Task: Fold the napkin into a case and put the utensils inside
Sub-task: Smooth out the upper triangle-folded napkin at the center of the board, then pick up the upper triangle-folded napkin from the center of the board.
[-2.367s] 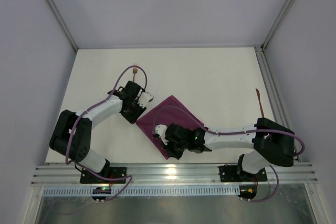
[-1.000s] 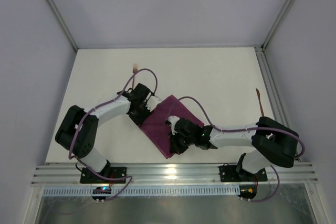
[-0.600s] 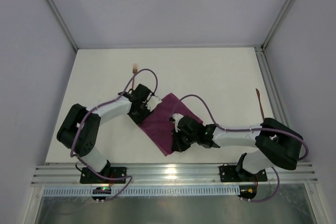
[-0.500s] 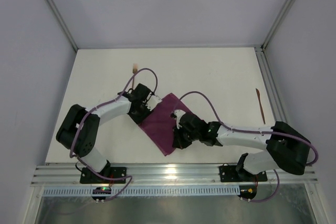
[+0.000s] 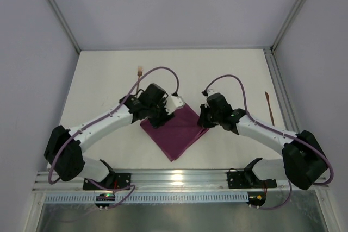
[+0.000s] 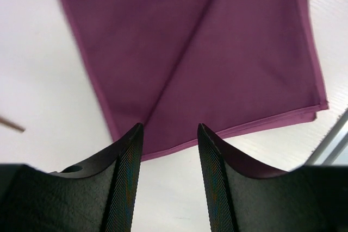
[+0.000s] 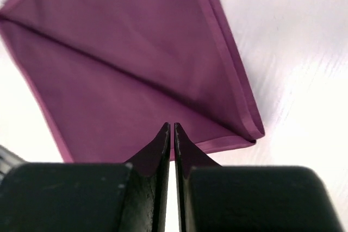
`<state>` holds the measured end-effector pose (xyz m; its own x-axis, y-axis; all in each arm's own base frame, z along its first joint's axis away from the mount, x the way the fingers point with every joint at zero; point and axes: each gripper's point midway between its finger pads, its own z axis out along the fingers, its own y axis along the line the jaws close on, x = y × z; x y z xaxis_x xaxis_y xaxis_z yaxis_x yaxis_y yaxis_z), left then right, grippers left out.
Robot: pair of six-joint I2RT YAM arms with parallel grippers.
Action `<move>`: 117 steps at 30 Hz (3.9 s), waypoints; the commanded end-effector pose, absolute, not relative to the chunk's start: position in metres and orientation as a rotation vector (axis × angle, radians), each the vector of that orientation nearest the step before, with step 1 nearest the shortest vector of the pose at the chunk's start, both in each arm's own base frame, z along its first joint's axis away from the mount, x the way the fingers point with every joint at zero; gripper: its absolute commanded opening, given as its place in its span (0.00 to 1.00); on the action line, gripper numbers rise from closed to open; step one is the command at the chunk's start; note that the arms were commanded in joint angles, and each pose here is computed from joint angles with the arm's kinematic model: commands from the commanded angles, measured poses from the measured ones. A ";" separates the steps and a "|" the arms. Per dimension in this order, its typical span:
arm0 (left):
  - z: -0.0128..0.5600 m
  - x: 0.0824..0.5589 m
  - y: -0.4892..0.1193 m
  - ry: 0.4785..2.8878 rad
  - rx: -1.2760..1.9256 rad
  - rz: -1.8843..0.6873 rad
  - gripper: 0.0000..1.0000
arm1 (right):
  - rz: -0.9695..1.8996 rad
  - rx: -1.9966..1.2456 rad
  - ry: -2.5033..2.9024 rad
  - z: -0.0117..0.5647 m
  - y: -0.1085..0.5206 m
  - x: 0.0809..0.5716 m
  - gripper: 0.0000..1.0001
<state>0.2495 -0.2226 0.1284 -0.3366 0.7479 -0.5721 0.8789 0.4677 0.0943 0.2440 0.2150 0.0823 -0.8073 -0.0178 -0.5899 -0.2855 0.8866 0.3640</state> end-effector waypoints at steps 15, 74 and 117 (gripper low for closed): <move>0.046 0.167 -0.308 1.996 1.823 -0.421 0.52 | 0.438 -0.117 2.588 0.014 0.180 0.230 0.04; 0.027 0.129 -0.266 1.960 2.044 -0.362 0.50 | 0.739 0.016 2.597 0.015 0.185 0.239 0.13; 0.060 0.092 -0.298 1.379 2.268 -0.263 0.69 | 0.692 -0.051 2.604 0.027 0.182 0.243 0.03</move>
<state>0.0838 -0.2705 0.0244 0.4658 0.8289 -0.3097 0.8831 -0.4132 0.2221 0.2344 0.1830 0.0163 -0.9159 0.0854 -0.3921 -0.1238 0.8693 0.4785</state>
